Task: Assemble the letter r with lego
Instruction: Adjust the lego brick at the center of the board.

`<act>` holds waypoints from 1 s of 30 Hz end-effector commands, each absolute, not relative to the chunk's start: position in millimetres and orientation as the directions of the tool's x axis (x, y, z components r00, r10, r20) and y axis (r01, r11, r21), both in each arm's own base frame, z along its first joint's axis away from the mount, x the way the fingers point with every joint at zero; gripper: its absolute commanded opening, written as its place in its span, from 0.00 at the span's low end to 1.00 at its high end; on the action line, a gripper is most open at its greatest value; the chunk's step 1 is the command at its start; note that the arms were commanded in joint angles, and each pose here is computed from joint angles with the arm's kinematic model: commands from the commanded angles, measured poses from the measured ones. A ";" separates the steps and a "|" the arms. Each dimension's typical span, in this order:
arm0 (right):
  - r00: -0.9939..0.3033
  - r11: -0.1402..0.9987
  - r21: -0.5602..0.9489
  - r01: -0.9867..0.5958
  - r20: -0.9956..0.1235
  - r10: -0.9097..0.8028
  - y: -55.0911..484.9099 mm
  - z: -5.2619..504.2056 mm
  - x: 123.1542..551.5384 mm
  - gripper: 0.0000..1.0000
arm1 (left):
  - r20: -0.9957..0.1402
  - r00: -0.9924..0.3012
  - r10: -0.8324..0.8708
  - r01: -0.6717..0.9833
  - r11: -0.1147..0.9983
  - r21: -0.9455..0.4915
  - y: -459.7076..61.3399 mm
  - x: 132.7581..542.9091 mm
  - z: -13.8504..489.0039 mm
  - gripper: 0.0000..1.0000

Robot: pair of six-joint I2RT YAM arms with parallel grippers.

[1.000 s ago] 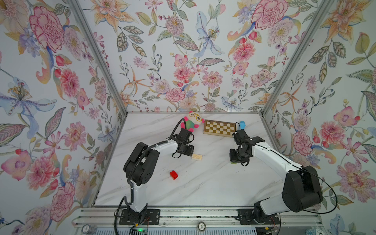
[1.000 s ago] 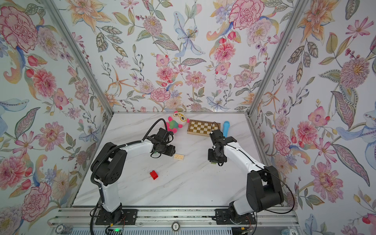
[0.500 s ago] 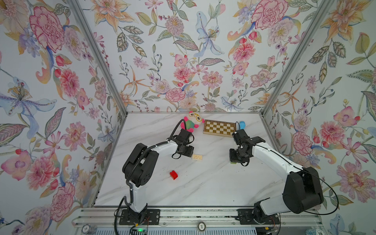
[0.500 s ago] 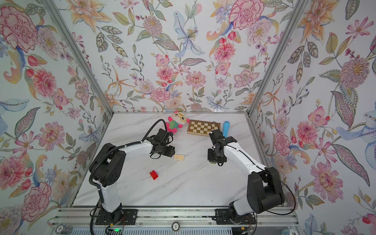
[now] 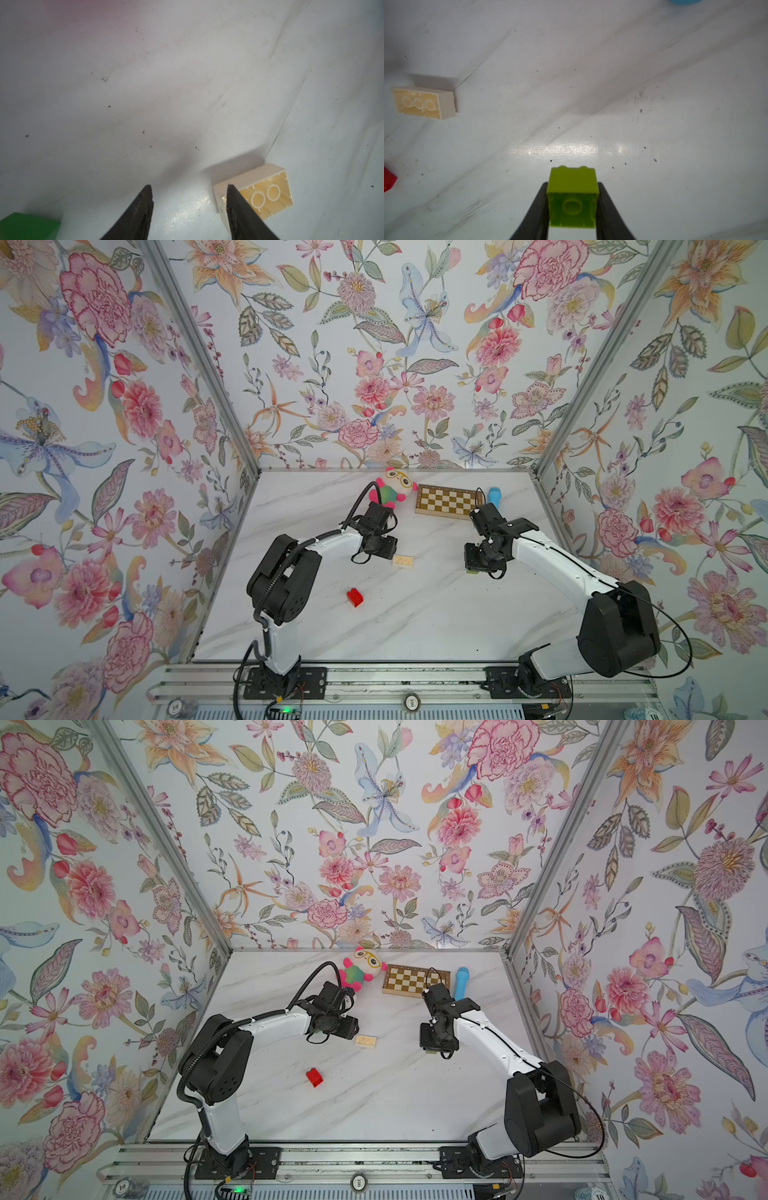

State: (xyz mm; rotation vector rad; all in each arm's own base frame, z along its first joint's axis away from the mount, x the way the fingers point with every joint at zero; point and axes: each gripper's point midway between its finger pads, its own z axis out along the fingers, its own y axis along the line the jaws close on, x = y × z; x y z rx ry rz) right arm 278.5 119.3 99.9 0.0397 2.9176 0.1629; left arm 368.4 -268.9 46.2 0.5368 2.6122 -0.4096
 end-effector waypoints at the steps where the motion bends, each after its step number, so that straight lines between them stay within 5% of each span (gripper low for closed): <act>1: -0.974 0.993 0.115 0.027 -0.221 0.052 119.4 107.4 276.7 0.32 | -0.444 -0.835 0.326 0.443 0.876 -0.191 -271.5 359.7 32.6 0.59; 30: -0.970 0.992 0.124 0.030 -0.235 0.058 119.9 112.1 276.5 0.32 | -0.440 -0.839 0.320 0.435 0.880 -0.190 -268.3 348.8 47.3 0.55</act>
